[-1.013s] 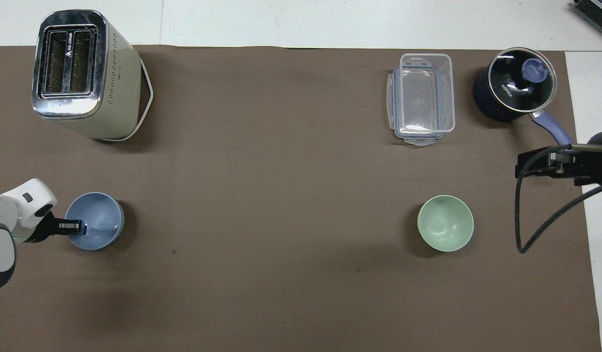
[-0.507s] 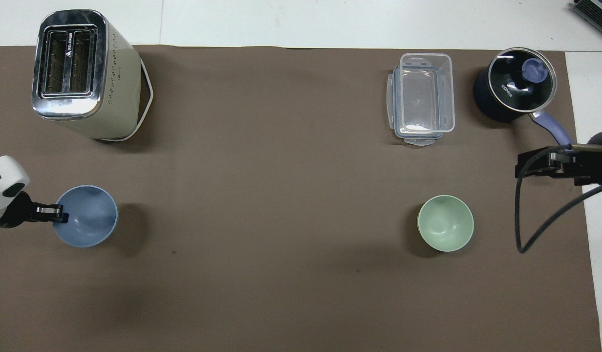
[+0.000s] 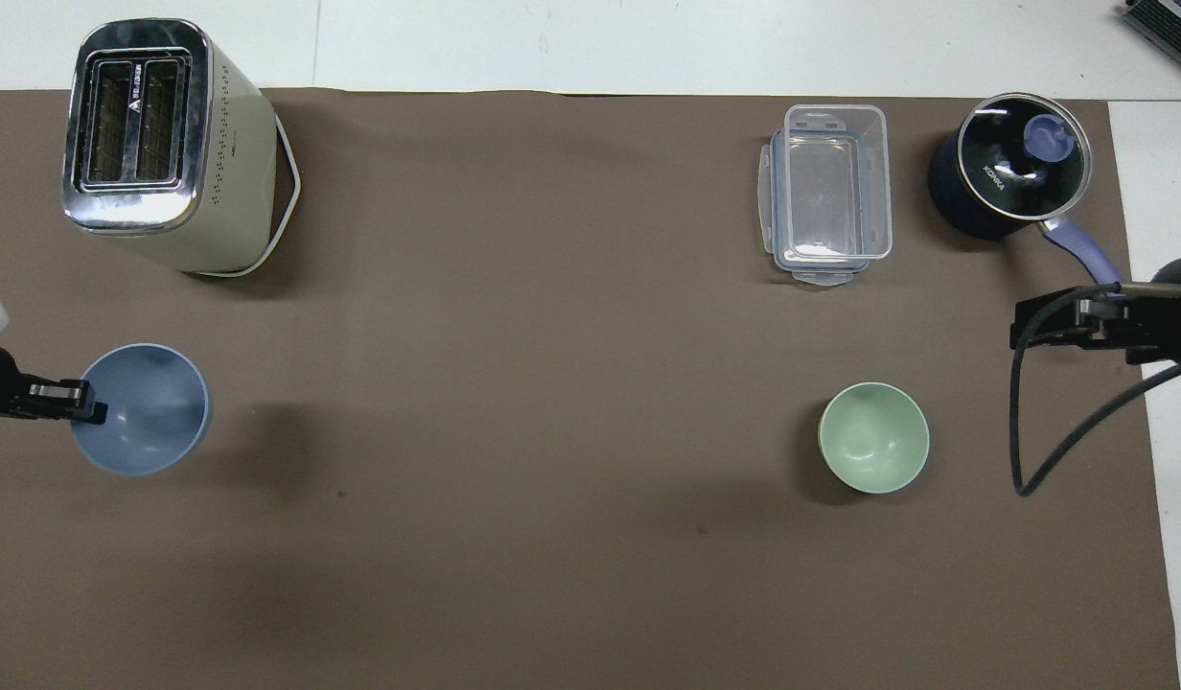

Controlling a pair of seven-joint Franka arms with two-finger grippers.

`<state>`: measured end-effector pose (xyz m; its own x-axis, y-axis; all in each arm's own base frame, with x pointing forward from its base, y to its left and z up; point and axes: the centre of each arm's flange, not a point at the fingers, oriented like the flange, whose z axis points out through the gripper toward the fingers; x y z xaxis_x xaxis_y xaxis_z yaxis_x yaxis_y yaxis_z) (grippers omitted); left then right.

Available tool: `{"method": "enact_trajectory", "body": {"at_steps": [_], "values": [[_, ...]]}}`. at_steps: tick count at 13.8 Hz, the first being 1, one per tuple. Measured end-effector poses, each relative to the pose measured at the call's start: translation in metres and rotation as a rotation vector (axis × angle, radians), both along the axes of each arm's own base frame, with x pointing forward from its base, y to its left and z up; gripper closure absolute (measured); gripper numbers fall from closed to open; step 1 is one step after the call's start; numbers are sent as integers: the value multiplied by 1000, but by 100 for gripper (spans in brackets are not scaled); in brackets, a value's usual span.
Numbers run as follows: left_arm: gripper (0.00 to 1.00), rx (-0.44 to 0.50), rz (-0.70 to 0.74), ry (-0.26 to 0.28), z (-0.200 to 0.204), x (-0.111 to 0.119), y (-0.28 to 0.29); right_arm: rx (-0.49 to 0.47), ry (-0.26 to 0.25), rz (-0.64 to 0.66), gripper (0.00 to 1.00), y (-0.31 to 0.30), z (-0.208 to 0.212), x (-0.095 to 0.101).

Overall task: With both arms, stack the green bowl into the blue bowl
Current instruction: 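Reach the left gripper to the rim of the blue bowl, then grip the blue bowl rim and slide it toward the table center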

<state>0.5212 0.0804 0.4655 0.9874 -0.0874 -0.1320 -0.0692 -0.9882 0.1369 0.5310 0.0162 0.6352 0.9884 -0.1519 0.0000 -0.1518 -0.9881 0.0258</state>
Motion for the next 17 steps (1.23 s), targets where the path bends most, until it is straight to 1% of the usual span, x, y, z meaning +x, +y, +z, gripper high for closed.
{"method": "enact_trajectory", "body": {"at_steps": [3, 6, 9, 11, 13, 17], "values": [[94, 0, -25, 9, -1, 2, -23, 0, 0, 0, 0, 0, 0, 0], [94, 9, -63, 21, -2, 5, -77, 0, 0, 0, 0, 0, 0, 0], [94, 25, -75, 39, -8, 1, -130, 0, 0, 0, 0, 0, 0, 0], [94, 37, -90, 50, -17, -7, -167, 0, 0, 0, 0, 0, 0, 0], [94, 49, -106, 49, -28, -17, -203, 0, 0, 0, 0, 0, 0, 0], [94, 31, -152, 14, -73, -45, -262, 0, 0, 0, 0, 0, 0, 0]]}}
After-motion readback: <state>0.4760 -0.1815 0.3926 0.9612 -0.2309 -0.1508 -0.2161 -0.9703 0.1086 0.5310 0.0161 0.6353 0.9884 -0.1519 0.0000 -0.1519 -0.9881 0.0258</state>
